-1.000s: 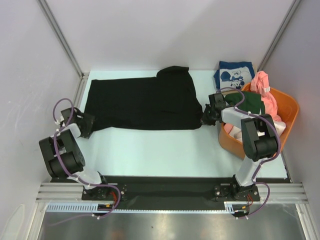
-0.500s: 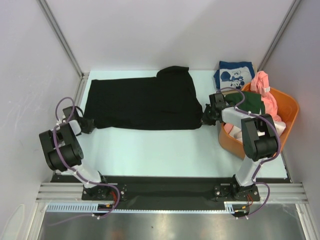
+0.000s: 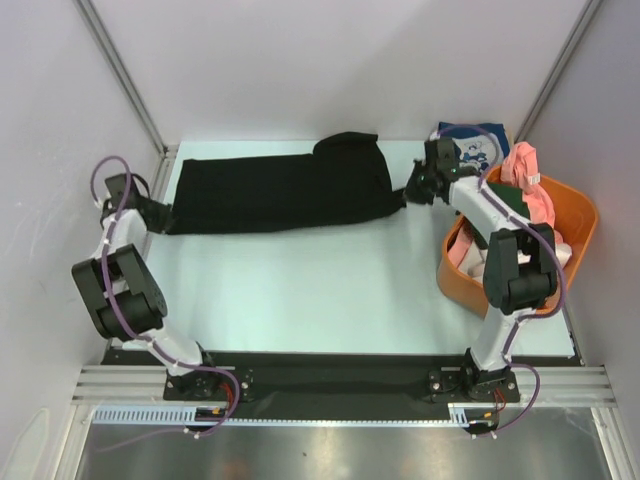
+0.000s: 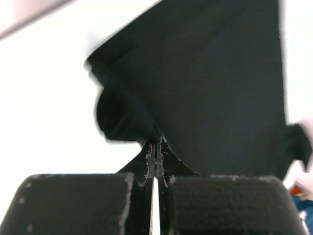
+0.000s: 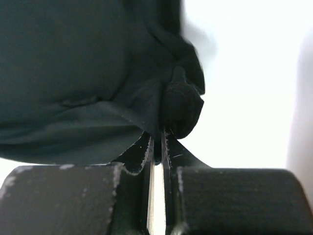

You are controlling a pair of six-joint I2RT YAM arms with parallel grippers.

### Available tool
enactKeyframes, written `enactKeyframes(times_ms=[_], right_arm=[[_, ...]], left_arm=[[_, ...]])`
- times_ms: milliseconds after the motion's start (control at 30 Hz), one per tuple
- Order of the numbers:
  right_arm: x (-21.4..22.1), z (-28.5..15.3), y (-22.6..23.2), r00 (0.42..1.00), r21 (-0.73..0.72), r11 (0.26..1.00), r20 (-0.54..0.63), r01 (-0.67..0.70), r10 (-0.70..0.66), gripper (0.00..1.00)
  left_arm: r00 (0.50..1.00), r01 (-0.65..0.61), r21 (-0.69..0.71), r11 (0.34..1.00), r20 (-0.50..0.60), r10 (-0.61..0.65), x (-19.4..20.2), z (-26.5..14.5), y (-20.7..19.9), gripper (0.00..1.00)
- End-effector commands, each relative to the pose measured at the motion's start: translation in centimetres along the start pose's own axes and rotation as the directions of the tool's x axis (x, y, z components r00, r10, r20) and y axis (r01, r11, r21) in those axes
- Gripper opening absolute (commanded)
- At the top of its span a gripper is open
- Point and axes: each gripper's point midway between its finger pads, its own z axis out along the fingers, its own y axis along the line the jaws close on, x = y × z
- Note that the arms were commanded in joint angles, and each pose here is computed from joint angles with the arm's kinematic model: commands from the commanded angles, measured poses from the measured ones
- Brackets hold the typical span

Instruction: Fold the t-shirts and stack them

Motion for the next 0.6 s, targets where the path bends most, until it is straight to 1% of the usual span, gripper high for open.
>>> enactKeyframes(times_ms=[0,33,100,133,167,200,233,267,300,333,367,400,467,567], right_arm=[[-6.8,-6.1,1.3,0.985,0.017,0.999,0.165,0.038,-0.041,0.00],[-6.9,-7.1,0.9,0.985,0.034,0.999,0.167,0.028,-0.034,0.00],[-6.9,-9.5,0.2,0.979,0.044,0.999,0.202,-0.001,-0.008,0.00],[-4.3,-8.7,-1.5,0.988,0.074,0.997,0.155,-0.014,0.003,0.00],[-3.1,-8.7,-2.2,0.990,0.082,0.996,0.142,-0.025,0.013,0.00],[-2.4,-9.7,-2.0,0.986,0.053,0.998,0.162,-0.046,0.037,0.00],[1.8,-8.1,-4.2,0.995,0.088,0.994,0.080,-0.064,0.057,0.00],[3.2,-7.9,-4.7,0.995,0.082,0.994,0.062,-0.077,0.072,0.00],[4.6,-7.7,-5.1,0.995,0.071,0.994,0.052,-0.086,0.083,0.00],[7.3,-7.5,-6.2,0.995,0.089,0.991,0.016,-0.100,0.099,0.00],[8.5,-7.5,-6.6,0.995,0.093,0.990,0.004,-0.102,0.102,0.00],[9.3,-7.6,-7.0,0.995,0.104,0.989,-0.002,-0.103,0.104,0.00],[11.1,-8.1,-7.9,0.995,0.123,0.988,-0.014,-0.099,0.101,0.00],[12.7,-9.3,-9.1,0.994,0.161,0.982,-0.013,-0.101,0.104,0.00]], left_arm=[[0.991,-0.075,0.083,0.994,0.119,0.064,-3.6,-5.7,-4.1,0.00],[0.987,-0.082,0.079,0.993,0.145,0.070,-4.0,-6.9,-3.9,0.00],[0.987,-0.060,0.081,0.995,0.154,0.047,-4.0,-8.2,-2.4,0.00],[0.983,-0.062,0.106,0.992,0.177,0.043,-4.1,-9.8,-2.1,0.00],[0.988,-0.024,0.068,0.997,0.156,0.014,-3.4,-9.4,0.7,0.00],[0.989,-0.022,0.067,0.997,0.147,0.012,-2.8,-9.6,1.8,0.00],[0.988,-0.016,0.071,0.997,0.157,0.005,-2.4,-10.2,2.7,0.00],[0.992,0.029,0.028,0.999,0.119,-0.032,-0.8,-9.3,6.0,0.00],[0.993,0.039,0.042,0.998,0.107,-0.043,-0.1,-9.1,6.8,0.00],[0.992,0.052,0.039,0.998,0.112,-0.056,0.1,-9.3,8.0,0.00],[0.995,0.070,0.006,0.998,0.074,-0.071,1.9,-8.4,10.0,0.00],[0.995,0.078,-0.010,0.997,0.063,-0.077,2.4,-8.3,10.9,0.00],[0.995,0.089,-0.035,0.995,0.043,-0.087,3.3,-8.1,12.6,0.00],[0.994,0.113,-0.054,0.992,0.013,-0.113,4.2,-8.1,14.0,0.00]])
